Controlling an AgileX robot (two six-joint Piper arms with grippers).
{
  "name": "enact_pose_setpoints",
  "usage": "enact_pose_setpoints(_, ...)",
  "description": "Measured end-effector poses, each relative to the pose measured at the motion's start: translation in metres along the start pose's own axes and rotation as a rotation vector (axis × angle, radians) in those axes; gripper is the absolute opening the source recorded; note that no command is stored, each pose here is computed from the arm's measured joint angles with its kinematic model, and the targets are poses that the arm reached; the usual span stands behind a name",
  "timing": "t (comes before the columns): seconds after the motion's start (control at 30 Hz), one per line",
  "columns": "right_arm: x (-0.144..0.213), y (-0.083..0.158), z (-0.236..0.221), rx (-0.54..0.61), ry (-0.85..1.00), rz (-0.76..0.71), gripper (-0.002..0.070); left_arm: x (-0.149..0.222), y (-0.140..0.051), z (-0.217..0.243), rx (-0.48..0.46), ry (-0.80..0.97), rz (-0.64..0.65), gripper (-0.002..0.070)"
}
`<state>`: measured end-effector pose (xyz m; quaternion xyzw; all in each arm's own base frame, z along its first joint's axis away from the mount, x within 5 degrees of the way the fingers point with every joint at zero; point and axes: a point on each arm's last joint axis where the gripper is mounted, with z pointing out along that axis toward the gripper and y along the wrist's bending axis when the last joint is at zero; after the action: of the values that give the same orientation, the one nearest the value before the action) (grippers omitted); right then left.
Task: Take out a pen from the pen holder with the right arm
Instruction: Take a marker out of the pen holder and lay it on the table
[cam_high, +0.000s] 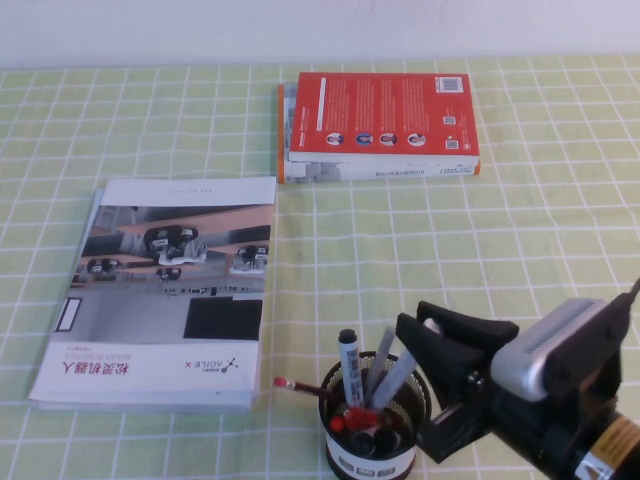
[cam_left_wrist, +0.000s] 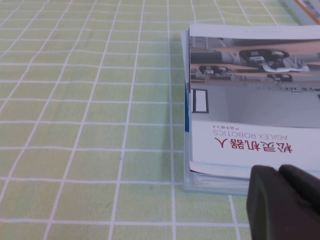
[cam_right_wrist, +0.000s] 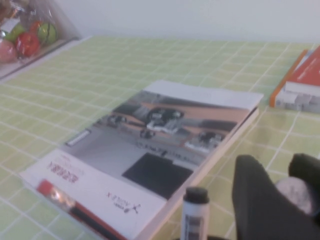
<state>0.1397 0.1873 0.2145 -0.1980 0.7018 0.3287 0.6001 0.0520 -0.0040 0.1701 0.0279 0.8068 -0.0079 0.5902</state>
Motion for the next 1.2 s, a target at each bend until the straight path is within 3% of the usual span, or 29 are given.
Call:
enact_pose_setpoints(0.3, -0.03, 0.0, -0.02, 0.019, -0.017, 0.006, 0.0088, 0.0, 0.0, 0.0, 0.0, 0.0, 0.0, -0.0005)
enact_pose_setpoints(0.53, -0.069, 0.011, -0.026, -0.014, -0.03, -0.055, 0.0088, 0.0, 0.0, 0.0, 0.0, 0.0, 0.0, -0.0005)
enact_pose_setpoints(0.83, -0.109, 0.015, -0.032, 0.029, -0.058, -0.139, 0.0088, 0.0, 0.0, 0.0, 0.0, 0.0, 0.0, -0.0005)
enact_pose_setpoints(1.0, -0.133, 0.011, -0.039, 0.112, -0.087, -0.152, 0.0088, 0.0, 0.0, 0.0, 0.0, 0.0, 0.0, -0.0005)
enact_pose_setpoints(1.2, -0.147, -0.004, -0.039, 0.306, 0.004, -0.176, 0.0088, 0.0, 0.0, 0.0, 0.0, 0.0, 0.0, -0.0005)
